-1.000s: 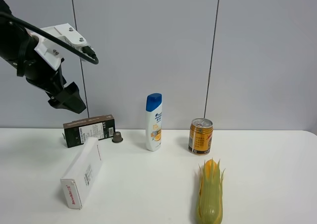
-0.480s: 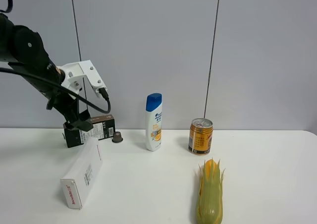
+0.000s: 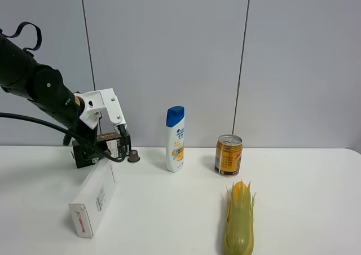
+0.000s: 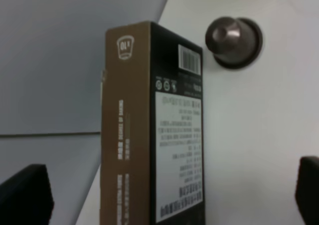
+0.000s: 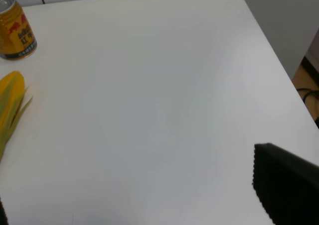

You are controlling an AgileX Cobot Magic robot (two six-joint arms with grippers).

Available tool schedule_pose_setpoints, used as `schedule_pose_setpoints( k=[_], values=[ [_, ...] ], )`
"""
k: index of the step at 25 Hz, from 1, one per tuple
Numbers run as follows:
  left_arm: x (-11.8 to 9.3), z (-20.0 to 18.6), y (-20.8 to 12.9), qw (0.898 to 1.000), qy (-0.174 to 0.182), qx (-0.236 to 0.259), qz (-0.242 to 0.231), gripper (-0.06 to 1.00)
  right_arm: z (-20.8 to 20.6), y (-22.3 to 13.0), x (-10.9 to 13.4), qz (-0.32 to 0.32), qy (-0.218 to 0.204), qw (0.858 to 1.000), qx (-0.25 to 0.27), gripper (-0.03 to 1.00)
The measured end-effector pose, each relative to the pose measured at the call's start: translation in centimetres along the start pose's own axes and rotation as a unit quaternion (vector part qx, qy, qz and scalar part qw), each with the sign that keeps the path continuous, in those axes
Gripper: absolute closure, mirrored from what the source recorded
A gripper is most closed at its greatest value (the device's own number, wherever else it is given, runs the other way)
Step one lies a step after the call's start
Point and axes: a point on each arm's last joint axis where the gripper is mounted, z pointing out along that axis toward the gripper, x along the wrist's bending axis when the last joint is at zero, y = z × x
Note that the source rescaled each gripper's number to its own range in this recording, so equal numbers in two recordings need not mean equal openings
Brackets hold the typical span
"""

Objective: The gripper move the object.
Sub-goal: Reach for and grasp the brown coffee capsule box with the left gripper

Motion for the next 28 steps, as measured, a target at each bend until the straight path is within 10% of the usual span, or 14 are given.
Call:
schedule_pose_setpoints(
  k=[13,28],
  values=[
    [3.8,0.1,0.8,0.999,0.020,0.018,-0.022,-0.06,0.0,0.0,0.0,0.000,0.000,1.000,0.000,-0.03],
    [1.4,3.3,-1.4,0.997,-0.032,0.067,-0.009,-0.06,0.0,0.0,0.0,0.000,0.000,1.000,0.000,-0.03]
  ],
)
